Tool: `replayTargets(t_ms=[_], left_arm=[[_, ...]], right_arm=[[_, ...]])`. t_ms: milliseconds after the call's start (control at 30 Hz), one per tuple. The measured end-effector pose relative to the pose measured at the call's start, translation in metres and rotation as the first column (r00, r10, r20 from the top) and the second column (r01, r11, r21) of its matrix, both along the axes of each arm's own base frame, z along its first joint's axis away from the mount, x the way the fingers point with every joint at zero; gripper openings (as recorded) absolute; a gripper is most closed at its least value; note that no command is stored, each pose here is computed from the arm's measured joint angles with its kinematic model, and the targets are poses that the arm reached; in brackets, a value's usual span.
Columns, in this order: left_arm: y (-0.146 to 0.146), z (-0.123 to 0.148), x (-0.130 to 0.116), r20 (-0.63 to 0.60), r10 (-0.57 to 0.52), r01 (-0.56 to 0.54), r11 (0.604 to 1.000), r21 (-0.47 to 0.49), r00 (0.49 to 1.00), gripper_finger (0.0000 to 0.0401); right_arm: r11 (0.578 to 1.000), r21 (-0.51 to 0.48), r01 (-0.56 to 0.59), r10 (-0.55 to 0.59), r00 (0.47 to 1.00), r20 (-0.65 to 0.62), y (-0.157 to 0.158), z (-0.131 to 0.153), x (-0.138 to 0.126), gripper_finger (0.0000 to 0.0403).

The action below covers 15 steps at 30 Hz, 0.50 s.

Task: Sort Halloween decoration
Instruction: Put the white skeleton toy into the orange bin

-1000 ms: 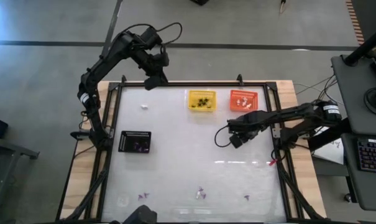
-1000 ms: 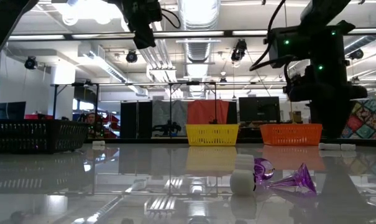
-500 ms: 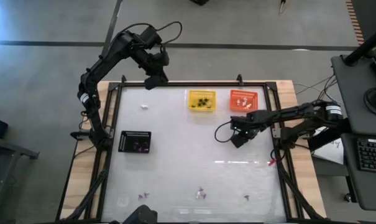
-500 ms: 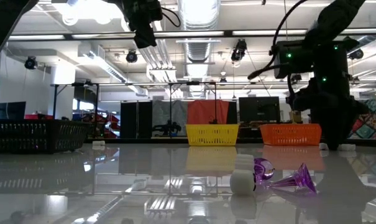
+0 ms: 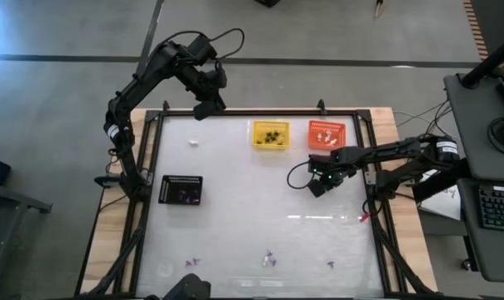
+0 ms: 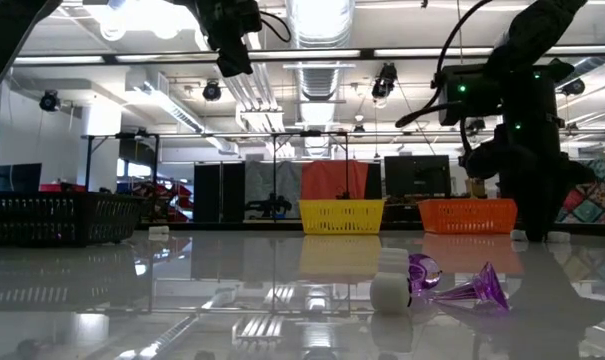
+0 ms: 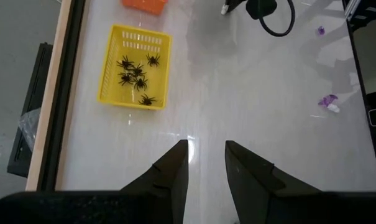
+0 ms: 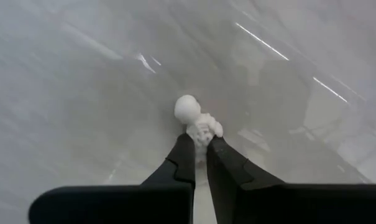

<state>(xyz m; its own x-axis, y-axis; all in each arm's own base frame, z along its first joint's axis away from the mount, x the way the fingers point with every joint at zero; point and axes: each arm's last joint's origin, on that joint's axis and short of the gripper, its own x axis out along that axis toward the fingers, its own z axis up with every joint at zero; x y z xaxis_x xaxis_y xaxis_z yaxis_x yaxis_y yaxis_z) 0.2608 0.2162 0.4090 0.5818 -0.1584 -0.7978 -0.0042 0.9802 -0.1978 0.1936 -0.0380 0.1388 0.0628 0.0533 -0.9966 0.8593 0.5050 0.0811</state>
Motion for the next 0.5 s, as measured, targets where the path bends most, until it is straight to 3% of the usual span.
replayTargets(t_ms=[267,500], left_arm=[[-0.001,0.0,-0.001,-0.008,-0.002,0.002,1.0,-0.006,1.0,0.0088],[-0.002,-0.001,-0.002,-0.019,-0.002,0.002,1.0,-0.015,1.0,0.0088]], right_arm=[[0.999,-0.044,0.008,-0.005,0.997,0.075,-0.005,0.026,0.016,0.001],[0.982,-0.181,0.058,-0.034,0.991,0.133,-0.02,0.049,0.027,0.0009]])
